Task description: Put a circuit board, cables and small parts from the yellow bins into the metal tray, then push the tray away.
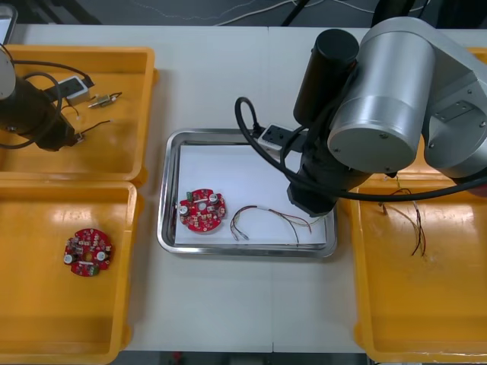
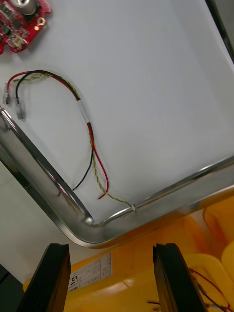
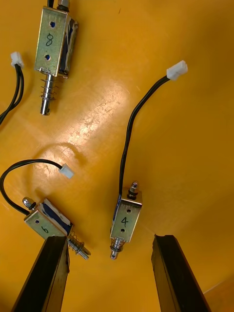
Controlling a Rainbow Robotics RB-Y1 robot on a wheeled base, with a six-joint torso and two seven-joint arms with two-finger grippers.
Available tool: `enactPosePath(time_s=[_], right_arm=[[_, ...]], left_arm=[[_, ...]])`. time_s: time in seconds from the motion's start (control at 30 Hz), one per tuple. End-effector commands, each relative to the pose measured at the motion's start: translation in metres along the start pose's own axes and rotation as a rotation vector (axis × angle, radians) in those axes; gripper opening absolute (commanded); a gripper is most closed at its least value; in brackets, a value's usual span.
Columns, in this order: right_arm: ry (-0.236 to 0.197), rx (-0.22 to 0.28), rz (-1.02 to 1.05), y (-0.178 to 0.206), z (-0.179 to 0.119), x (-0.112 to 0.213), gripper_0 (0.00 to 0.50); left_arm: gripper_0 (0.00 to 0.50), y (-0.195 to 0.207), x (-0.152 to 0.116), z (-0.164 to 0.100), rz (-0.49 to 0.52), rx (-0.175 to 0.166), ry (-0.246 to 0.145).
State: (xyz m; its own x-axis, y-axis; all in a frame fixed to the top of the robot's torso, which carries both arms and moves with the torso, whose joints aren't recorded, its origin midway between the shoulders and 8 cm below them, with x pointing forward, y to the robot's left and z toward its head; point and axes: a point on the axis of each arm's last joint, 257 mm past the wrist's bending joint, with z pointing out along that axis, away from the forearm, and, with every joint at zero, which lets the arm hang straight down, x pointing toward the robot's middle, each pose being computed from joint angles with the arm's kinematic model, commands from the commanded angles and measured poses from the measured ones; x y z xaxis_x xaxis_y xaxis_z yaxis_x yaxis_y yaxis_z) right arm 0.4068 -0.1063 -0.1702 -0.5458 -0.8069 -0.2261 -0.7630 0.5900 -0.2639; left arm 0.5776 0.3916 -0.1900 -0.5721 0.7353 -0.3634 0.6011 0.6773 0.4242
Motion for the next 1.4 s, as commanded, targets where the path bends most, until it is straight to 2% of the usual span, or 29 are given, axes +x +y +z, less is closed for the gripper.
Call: enactPosePath(time_s=[0.03,0.2,0.33,0.47,0.83,1.0,1.1,1.23,1.3,1.37,1.4], right_arm=[[-0.036,0.052,0.188,-0.032,-0.035,0.0,0.5],[-0.062,0.045,0.334,-0.046,-0.047,0.001,0.5],[-0.084,0.008,0.478,-0.054,-0.055,0.008,0.5],[-0.103,0.0,0.588,-0.065,-0.06,0.021,0.5],[-0.137,0.04,0.886,-0.09,-0.07,0.066,0.5],[-0.163,0.041,1.013,-0.099,-0.076,0.076,0.5],[-0.173,0.044,1.1,-0.107,-0.079,0.082,0.5],[-0.205,0.059,1.213,-0.124,-0.087,0.085,0.5],[-0.217,0.063,1.257,-0.131,-0.09,0.086,0.5],[-0.229,0.067,1.318,-0.138,-0.093,0.09,0.5],[-0.232,0.066,1.336,-0.14,-0.093,0.091,0.5]], left_arm=[[0.5,0.008,-0.032,-0.008,0.134,-0.037,-0.042],[0.5,0.005,-0.034,-0.004,0.146,-0.037,-0.048],[0.5,0.0,-0.036,-0.001,0.158,-0.028,-0.051],[0.5,-0.002,-0.032,0.003,0.158,-0.018,-0.044],[0.5,-0.004,-0.023,0.009,0.167,-0.014,-0.032],[0.5,-0.005,-0.02,0.012,0.164,-0.011,-0.028],[0.5,-0.004,-0.016,0.015,0.16,-0.022,-0.028],[0.5,-0.003,-0.015,0.016,0.164,-0.024,-0.026],[0.486,-0.005,-0.014,0.017,0.164,-0.021,-0.022],[0.431,-0.006,-0.014,0.019,0.161,-0.017,-0.022],[0.425,-0.007,-0.013,0.02,0.159,-0.015,-0.021]])
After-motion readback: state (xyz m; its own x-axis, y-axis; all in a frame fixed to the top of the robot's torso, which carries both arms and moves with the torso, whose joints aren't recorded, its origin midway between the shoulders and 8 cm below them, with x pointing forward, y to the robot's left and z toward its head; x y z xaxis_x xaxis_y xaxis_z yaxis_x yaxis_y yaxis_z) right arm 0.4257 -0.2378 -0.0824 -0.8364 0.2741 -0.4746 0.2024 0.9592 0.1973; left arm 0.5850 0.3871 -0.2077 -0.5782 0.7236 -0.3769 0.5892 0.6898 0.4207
